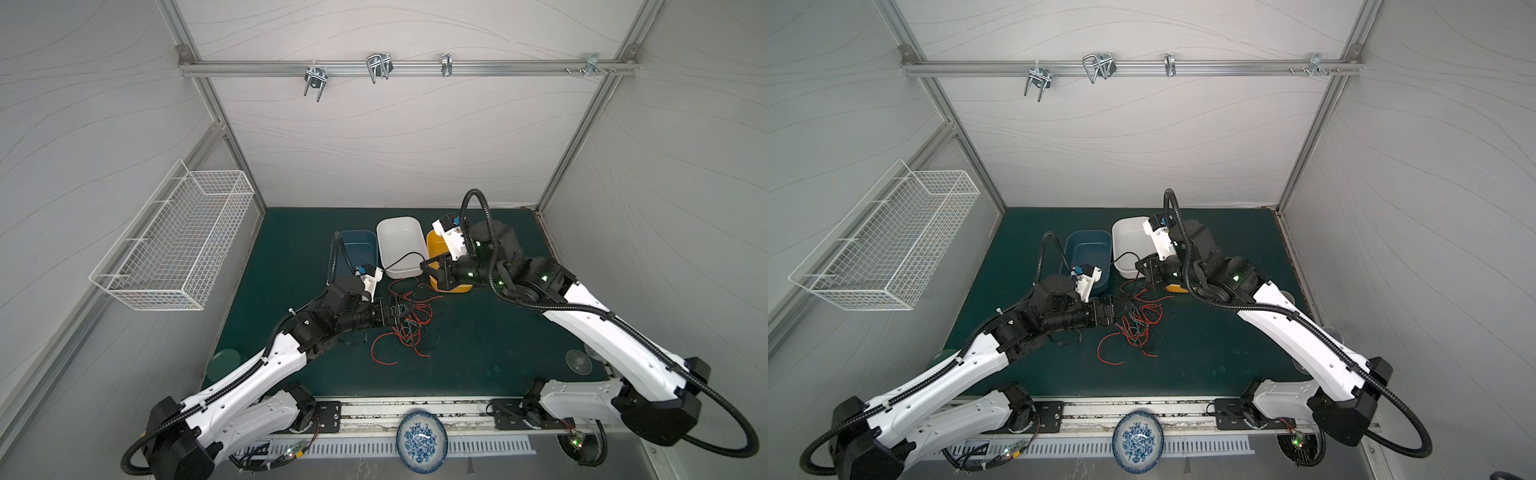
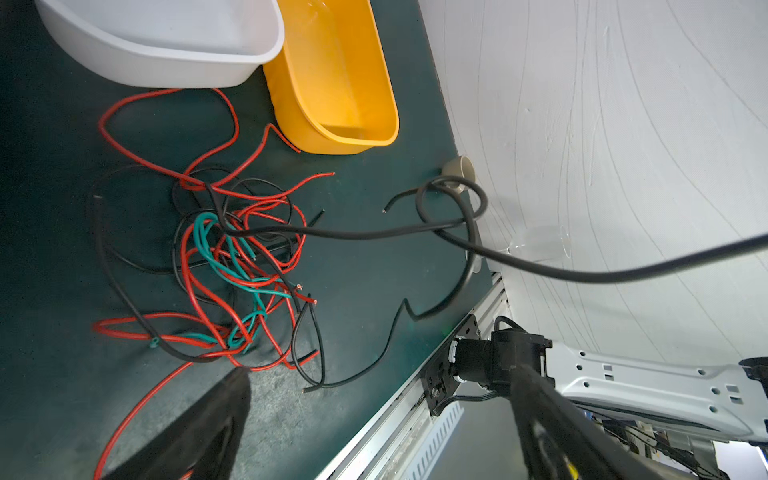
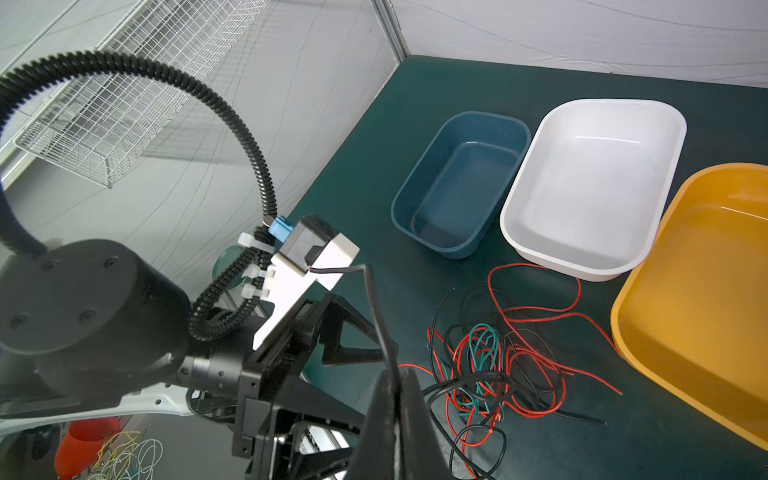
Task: Untangle the cables
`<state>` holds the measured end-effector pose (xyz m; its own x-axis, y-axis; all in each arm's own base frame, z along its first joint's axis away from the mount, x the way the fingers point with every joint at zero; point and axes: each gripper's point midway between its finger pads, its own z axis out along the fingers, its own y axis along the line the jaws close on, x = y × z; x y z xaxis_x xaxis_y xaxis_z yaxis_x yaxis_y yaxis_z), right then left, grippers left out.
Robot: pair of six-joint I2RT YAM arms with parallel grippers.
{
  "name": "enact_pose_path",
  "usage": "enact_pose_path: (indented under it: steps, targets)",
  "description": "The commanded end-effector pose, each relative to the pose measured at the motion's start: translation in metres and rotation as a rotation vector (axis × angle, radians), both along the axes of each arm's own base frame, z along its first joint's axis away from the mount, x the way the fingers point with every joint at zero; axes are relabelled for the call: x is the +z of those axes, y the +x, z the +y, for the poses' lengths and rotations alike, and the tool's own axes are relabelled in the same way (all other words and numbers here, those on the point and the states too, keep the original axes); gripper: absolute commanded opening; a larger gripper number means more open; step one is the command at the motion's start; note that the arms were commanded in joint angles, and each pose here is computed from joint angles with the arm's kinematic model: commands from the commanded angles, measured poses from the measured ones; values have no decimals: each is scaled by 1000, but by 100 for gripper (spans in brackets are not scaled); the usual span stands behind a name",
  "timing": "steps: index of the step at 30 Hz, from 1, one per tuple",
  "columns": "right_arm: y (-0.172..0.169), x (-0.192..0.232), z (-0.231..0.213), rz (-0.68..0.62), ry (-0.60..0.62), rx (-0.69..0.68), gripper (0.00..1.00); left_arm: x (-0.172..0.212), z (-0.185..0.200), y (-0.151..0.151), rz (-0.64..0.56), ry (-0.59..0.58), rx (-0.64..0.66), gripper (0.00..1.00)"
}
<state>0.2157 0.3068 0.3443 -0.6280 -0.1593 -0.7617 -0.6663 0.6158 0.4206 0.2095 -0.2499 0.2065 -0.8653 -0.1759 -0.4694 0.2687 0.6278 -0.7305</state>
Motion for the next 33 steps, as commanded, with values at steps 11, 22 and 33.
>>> enact_pose_path:
  steps: [11, 22, 33]
  targets:
    - [-3, 8, 3, 38, 44, -3, 0, 9, -30, 19, -51, -56, 53, 78]
    - [-7, 5, 7, 73, 64, 7, 0, 10, -37, 29, -57, -46, 74, 45]
    - [-5, 3, 4, 75, 61, -10, 0, 10, -37, 30, -62, -35, 76, 11]
